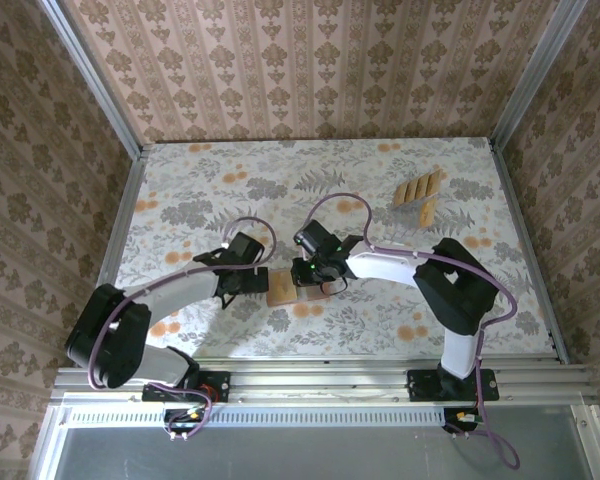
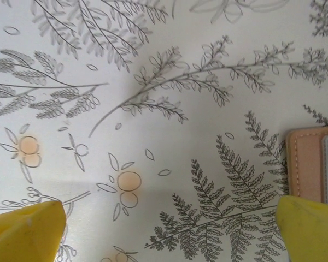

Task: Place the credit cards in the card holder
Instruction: Insert the credit card into the card slot.

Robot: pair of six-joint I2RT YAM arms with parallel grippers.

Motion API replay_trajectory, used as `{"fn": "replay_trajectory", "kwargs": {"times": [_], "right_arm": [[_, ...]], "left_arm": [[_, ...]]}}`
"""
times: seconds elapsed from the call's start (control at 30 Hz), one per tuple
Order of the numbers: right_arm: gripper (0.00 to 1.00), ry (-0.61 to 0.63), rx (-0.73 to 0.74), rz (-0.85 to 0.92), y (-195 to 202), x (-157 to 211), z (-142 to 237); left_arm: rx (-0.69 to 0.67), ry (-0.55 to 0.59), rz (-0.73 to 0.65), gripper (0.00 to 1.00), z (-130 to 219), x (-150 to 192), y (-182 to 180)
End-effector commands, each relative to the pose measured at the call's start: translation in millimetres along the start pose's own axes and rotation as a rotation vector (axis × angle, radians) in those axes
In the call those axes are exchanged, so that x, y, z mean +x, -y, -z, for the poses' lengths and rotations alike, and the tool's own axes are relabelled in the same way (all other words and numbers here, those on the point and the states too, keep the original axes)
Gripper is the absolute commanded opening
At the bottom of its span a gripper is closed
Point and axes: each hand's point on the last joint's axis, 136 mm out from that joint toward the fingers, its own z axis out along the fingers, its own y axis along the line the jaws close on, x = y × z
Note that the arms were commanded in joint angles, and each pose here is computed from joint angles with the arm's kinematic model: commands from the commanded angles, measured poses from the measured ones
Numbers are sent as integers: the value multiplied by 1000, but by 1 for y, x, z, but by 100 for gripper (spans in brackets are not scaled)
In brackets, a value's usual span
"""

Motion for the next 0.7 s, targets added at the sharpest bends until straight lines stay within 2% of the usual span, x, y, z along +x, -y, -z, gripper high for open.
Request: {"fn": "replay_trajectory", "kwargs": {"times": [0.0, 0.67], "right_arm": [[15, 3, -8, -16, 1, 2, 4], [12, -51, -29, -26, -5, 19, -22]], "left_arm": [[-6, -30, -15, 100, 0, 9, -6], [1, -90, -44, 100, -20, 23, 7]]}}
